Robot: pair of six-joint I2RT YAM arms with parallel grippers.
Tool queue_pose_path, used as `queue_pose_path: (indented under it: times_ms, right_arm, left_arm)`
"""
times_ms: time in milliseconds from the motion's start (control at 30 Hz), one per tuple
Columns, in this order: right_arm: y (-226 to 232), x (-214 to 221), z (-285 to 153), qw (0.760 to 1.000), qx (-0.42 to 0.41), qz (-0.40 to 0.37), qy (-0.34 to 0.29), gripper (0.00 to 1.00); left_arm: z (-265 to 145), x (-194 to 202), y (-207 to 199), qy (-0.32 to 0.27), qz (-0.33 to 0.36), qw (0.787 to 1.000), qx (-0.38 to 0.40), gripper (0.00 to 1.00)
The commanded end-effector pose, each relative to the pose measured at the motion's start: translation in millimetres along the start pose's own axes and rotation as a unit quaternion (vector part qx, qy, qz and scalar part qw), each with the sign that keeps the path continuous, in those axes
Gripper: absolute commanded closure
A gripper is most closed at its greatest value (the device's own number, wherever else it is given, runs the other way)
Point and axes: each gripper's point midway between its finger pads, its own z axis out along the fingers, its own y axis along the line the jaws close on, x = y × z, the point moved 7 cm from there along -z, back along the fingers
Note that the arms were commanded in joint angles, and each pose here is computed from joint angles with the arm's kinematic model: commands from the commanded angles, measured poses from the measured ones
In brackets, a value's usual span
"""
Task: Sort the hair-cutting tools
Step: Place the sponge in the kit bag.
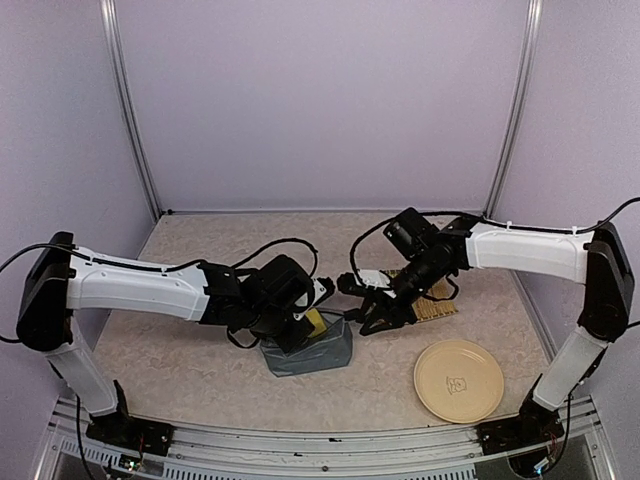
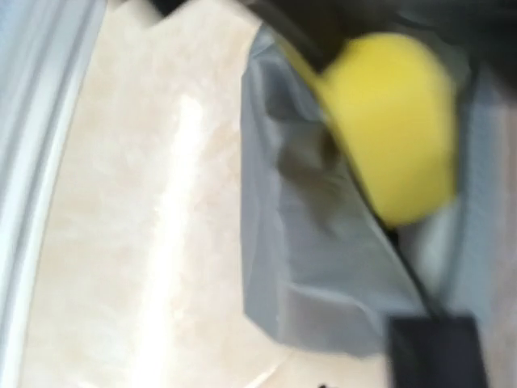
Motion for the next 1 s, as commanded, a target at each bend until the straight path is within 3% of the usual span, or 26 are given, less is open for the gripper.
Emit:
queue_pose_path:
  times_ms: [0,233,567,667,767,867,967]
  right_arm:
    - [6.7,-20.0,13.0,0.983,0.111,-0.143,0.018,0.68]
    - [14.0,-32.9,40.3,0.966,0.147,-0.205,0.047,0.59]
    - [14.1,-18.9,88.4,0.946,0.17,-0.249,0.116,0.56]
    - [12.2,-14.9,93.5,0.936,0.199,-0.258,0.131,0.64]
    - [15.2,-17.1,91.4,0.928,0.219,-0.273,0.129,1.0]
    - [22.5,-22.7,84.1,0.916,0.245,-0.299,0.107,1.0]
    - [38.3,-26.2,72.9,0.885,0.285,-0.36,0.074,1.0]
  left_arm:
    - [0.8,-0.8,9.7,0.005,-0.052,0.996,0.071,1.0]
    - [1.7,-3.6,16.5,0.001,-0.066,0.993,0.097,1.0]
    - [1.9,-2.5,21.0,0.0,-0.072,0.991,0.109,1.0]
    - [1.5,-0.6,24.7,0.002,-0.075,0.991,0.107,1.0]
    - [1.4,-2.4,28.1,-0.003,-0.083,0.99,0.118,1.0]
    - [9.1,-0.6,30.0,0.011,-0.088,0.988,0.13,1.0]
    - [19.0,-1.1,38.2,0.028,-0.094,0.989,0.107,1.0]
